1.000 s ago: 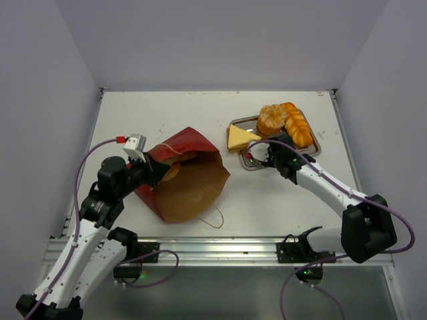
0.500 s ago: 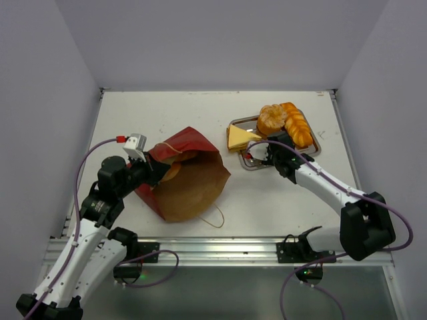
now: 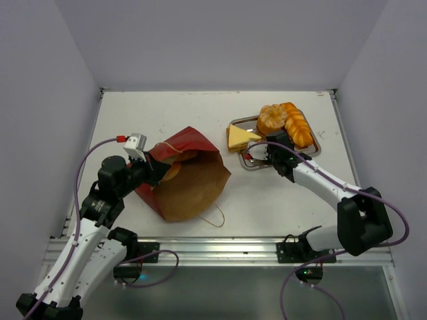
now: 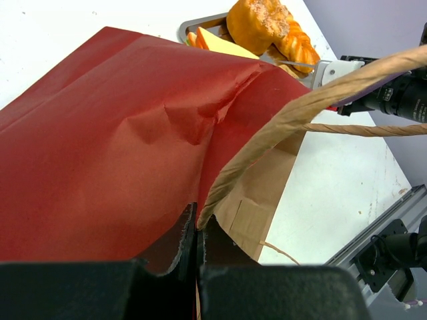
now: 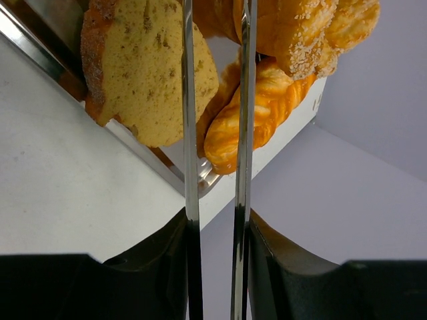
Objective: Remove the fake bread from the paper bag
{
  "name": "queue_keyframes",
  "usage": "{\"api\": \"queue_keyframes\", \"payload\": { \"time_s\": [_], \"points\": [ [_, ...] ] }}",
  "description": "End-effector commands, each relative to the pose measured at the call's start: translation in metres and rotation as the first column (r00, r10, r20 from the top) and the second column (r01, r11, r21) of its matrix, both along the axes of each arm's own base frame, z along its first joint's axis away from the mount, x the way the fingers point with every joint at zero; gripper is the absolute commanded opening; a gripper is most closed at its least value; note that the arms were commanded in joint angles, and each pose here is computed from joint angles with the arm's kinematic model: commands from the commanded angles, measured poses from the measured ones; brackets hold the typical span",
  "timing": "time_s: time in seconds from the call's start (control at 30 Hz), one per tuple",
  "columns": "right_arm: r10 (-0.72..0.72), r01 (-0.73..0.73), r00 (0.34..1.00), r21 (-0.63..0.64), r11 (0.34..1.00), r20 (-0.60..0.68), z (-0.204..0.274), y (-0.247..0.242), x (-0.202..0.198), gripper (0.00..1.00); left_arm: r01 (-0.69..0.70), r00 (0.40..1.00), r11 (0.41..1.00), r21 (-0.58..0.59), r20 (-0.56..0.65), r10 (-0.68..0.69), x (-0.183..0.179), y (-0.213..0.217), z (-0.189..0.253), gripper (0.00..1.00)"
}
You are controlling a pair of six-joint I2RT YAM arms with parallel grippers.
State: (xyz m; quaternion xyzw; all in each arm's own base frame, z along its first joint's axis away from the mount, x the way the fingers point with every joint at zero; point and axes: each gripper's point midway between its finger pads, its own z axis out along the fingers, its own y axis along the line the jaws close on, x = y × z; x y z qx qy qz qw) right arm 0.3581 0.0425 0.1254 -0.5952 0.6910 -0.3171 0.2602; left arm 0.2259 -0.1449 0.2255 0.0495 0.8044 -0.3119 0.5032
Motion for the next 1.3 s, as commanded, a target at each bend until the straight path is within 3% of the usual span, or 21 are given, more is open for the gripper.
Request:
{"api": "queue_keyframes", "payload": {
  "time_s": [0.0,0.23,0.5,0.73,1.07,1.2,1.27],
  "points": [
    [-0.005,0.006,0.999,-0.022,1.000,0.046,0.010,-0.002,0.009,0.36,0.029,0.999,0.999,-0.014,0.028,-0.028,0.000,-0.005,0.006,0.00],
    [-0.002,0.004,0.999,-0.035,0.999,0.039,0.012,-0.003,0.010,0.20,0.029,0.999,0.999,-0.013,0.029,-0.029,0.000,-0.005,0.006,0.00],
    [-0.009,0.014,0.993,-0.037,0.999,0.118,0.043,-0.002,0.023,0.14,0.027,0.999,1.000,-0.005,0.035,-0.027,-0.001,-0.003,0.009,0.00],
    [-0.021,0.027,0.986,-0.033,0.999,0.165,0.062,-0.003,0.030,0.14,0.024,0.999,1.000,0.000,0.037,-0.024,-0.002,-0.002,0.009,0.00],
    [-0.045,0.054,0.989,-0.059,0.997,0.143,0.045,-0.017,0.026,0.13,0.023,0.999,1.000,0.011,0.037,-0.023,-0.003,-0.001,0.009,0.00],
    [-0.064,0.073,0.989,-0.066,0.995,0.131,0.037,-0.026,0.026,0.16,0.026,0.999,1.000,0.011,0.037,-0.026,-0.003,-0.001,0.008,0.00],
    [-0.058,0.066,0.991,-0.064,0.996,0.118,0.032,-0.026,0.023,0.23,0.027,0.999,1.000,0.009,0.036,-0.027,-0.003,-0.002,0.008,0.00]
  ]
}}
